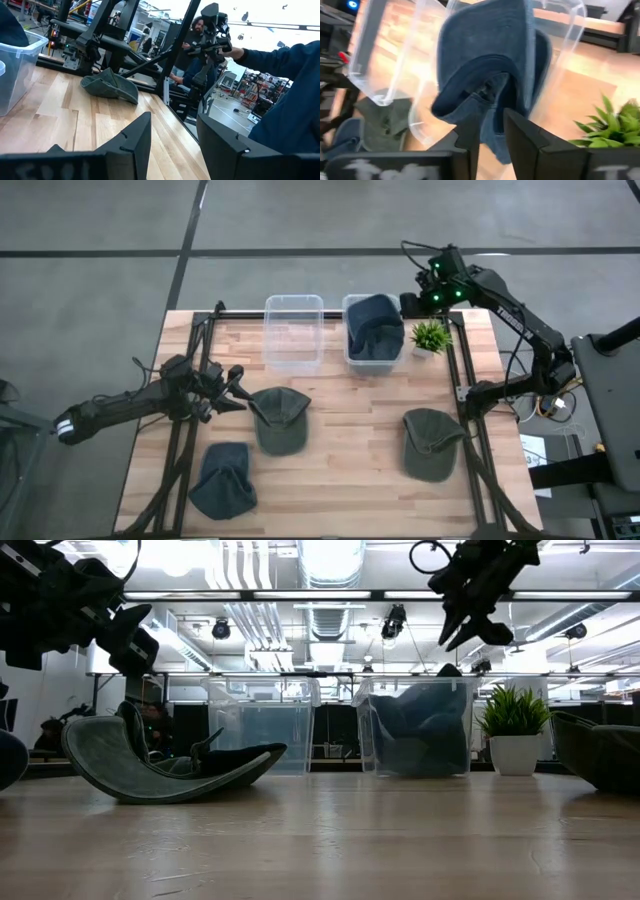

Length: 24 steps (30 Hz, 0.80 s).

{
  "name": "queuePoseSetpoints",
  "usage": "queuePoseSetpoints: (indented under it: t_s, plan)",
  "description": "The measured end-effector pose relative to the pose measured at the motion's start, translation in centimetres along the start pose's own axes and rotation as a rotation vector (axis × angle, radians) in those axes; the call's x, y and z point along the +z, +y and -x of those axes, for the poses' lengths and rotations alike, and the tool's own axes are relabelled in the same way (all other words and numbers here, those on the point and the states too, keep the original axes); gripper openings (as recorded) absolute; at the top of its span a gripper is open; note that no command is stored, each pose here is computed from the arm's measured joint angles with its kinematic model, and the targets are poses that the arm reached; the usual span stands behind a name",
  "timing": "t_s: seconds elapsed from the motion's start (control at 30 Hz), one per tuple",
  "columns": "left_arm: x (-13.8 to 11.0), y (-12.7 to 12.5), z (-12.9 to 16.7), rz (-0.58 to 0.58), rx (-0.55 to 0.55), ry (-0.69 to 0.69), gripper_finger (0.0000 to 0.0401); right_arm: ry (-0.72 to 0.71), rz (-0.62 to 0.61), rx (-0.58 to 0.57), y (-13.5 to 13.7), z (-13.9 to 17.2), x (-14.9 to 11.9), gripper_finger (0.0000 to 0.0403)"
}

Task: Pick & Place hat
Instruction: Put the right blue cap into the right transparent bin

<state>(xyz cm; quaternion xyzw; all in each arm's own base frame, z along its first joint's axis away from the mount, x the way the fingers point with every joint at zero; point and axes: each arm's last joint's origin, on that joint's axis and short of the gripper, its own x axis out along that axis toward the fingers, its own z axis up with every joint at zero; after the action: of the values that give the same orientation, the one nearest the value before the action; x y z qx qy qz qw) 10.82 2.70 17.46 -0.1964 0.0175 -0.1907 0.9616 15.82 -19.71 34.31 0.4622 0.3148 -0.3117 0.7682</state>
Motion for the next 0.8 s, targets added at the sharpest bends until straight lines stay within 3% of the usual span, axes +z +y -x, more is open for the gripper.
queuePoseSetpoints:
  t_s: [0.2, 0.4, 0.6, 0.7, 0.8]
  plan:
    - [0.0, 0.0, 0.0, 0.001, 0.000, 0.000, 0.0151, 0.014, 0.063, -0.070, 0.4, -1.6, 0.2, 0.0049]
    - [0.0, 0.0, 0.0, 0.001, 0.006, -0.003, 0.0151, -0.035, 0.172, 0.011, 3.0, -4.0, 0.6, 0.0043]
    - [0.0, 0.0, 0.0, 0.008, 0.007, -0.003, 0.0151, 0.002, 0.197, -0.128, 3.5, -7.4, 1.1, 0.0043]
    - [0.0, 0.0, 0.0, 0.009, 0.007, -0.003, 0.0151, -0.020, 0.261, -0.203, 4.0, -8.0, 1.6, 0.0043]
    - [0.0, 0.0, 0.0, 0.010, 0.007, -0.003, 0.0151, -0.035, 0.323, -0.204, 4.9, -7.7, 2.1, 0.0043]
